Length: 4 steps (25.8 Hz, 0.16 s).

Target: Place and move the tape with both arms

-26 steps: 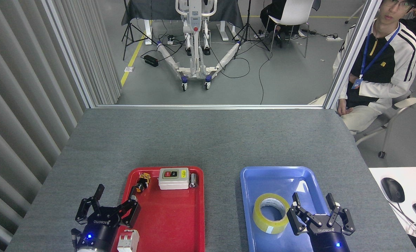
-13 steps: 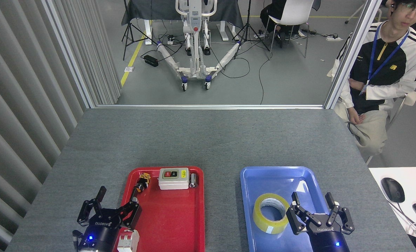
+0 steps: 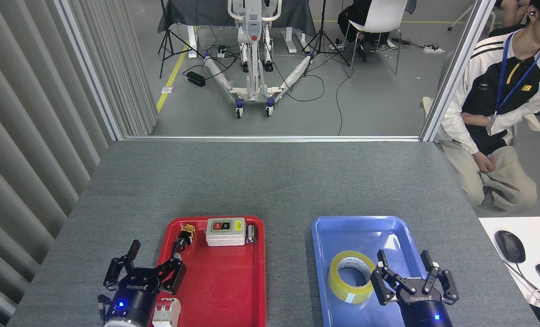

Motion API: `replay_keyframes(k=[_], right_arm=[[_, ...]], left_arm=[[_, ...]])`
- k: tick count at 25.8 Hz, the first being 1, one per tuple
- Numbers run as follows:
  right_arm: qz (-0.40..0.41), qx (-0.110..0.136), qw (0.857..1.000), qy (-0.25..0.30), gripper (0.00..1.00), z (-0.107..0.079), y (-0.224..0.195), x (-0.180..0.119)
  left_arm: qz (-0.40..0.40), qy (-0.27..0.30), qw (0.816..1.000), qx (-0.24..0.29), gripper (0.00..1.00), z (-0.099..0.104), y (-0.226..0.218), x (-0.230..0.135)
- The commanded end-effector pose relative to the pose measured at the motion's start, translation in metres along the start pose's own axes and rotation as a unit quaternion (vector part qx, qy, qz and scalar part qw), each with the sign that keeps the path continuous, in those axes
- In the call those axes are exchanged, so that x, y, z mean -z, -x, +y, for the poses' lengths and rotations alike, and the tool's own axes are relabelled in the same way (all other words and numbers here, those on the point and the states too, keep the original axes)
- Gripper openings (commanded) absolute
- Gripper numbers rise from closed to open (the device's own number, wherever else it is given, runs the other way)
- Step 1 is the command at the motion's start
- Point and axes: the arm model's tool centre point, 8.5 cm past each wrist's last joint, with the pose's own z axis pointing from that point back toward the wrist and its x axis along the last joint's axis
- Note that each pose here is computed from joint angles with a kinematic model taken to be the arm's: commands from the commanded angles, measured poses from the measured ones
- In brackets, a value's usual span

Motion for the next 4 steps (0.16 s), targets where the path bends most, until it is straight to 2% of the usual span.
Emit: replay_keyframes(k=[1, 4], right_arm=[[-0.002, -0.001, 1.000, 0.000, 0.99, -0.0009, -0.0006, -0.0005], [-0.002, -0.001, 1.000, -0.001, 0.99, -0.0004, -0.0006, -0.0005]], left_arm=[[-0.003, 0.002, 1.000, 0.001, 1.00, 0.0000, -0.0002, 0.0006], [-0.003, 0.004, 1.000, 0.002, 1.00, -0.0004, 0.0015, 0.0003]])
